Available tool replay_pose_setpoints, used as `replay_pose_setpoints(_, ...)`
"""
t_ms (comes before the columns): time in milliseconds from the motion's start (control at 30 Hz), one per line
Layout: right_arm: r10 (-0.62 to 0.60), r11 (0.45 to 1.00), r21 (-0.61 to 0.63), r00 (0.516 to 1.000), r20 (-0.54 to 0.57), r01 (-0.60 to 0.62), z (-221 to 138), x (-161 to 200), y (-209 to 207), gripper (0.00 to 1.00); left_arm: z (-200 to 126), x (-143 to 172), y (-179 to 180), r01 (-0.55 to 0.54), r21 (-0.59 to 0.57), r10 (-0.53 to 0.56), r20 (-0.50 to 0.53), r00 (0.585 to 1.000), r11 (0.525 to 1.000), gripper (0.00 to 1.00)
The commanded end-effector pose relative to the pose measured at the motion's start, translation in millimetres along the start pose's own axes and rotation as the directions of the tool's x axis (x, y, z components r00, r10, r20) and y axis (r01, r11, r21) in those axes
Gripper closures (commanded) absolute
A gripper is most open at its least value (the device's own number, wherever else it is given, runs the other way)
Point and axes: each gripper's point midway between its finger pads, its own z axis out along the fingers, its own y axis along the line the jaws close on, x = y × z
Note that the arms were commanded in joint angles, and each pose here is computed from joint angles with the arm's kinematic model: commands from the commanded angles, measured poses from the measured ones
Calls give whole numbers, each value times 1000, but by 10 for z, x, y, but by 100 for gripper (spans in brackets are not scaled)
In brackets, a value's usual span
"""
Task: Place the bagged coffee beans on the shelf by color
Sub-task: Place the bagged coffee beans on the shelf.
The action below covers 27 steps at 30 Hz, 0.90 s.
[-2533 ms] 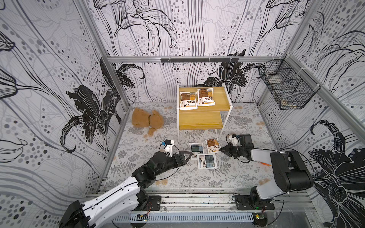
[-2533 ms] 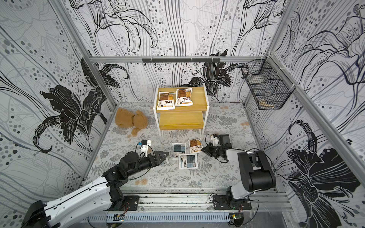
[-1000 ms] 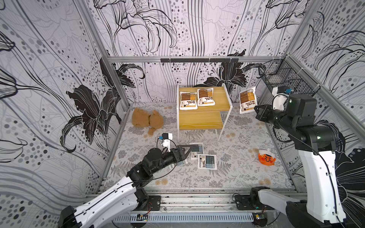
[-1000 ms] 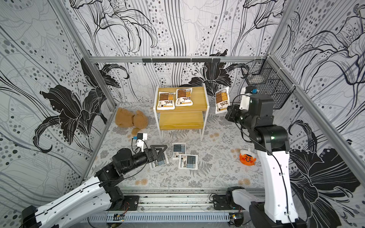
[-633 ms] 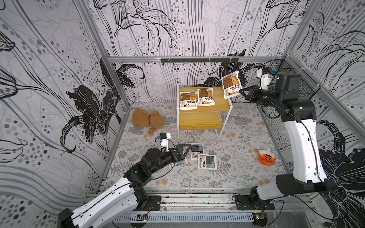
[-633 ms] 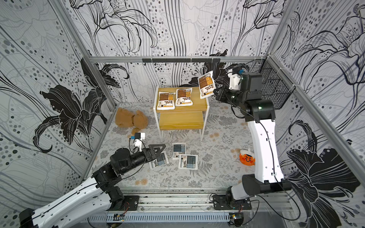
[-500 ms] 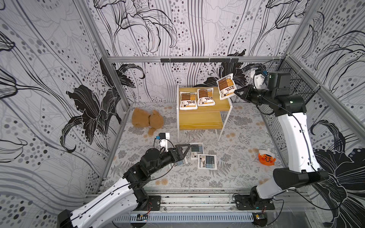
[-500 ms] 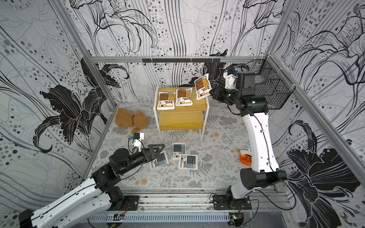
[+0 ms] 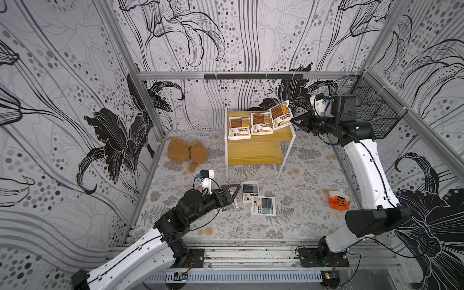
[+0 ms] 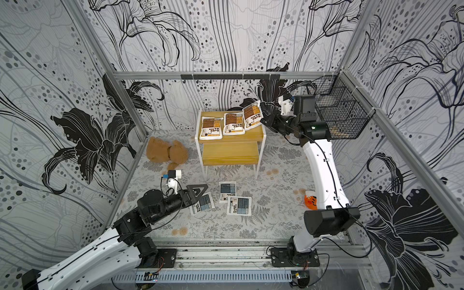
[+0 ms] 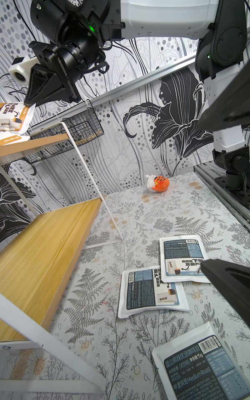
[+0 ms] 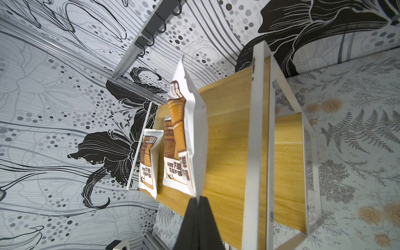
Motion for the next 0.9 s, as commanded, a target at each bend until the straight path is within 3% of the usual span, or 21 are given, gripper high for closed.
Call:
replay_pose_setpoints(0, -2, 999, -36, 1000, 6, 3, -17, -13, 72, 100, -41, -102, -146, -26, 30, 25, 32, 999, 999, 3)
replay_pose_setpoints(367, -5, 1000, -21, 1000, -7, 5, 19, 26, 5, 90, -76, -93, -101, -20, 21, 19, 37, 999, 1000, 3)
replay_pose_setpoints(467, -6, 1000, -15, 1000, -7, 5, 15, 32, -4, 76, -78, -94, -102, -19, 21, 18, 37, 999, 1000, 3)
replay_pose_setpoints(633, -11, 1000, -6, 1000, -1, 11, -9, 30, -4, 62, -70, -98, -100, -21, 19, 20, 37, 999, 1000, 3)
replay_pose_setpoints(867, -30, 999, 31, 999, 14, 30, -54, 5, -35, 54, -57, -92, -99, -21, 18, 20, 35, 999, 1000, 3)
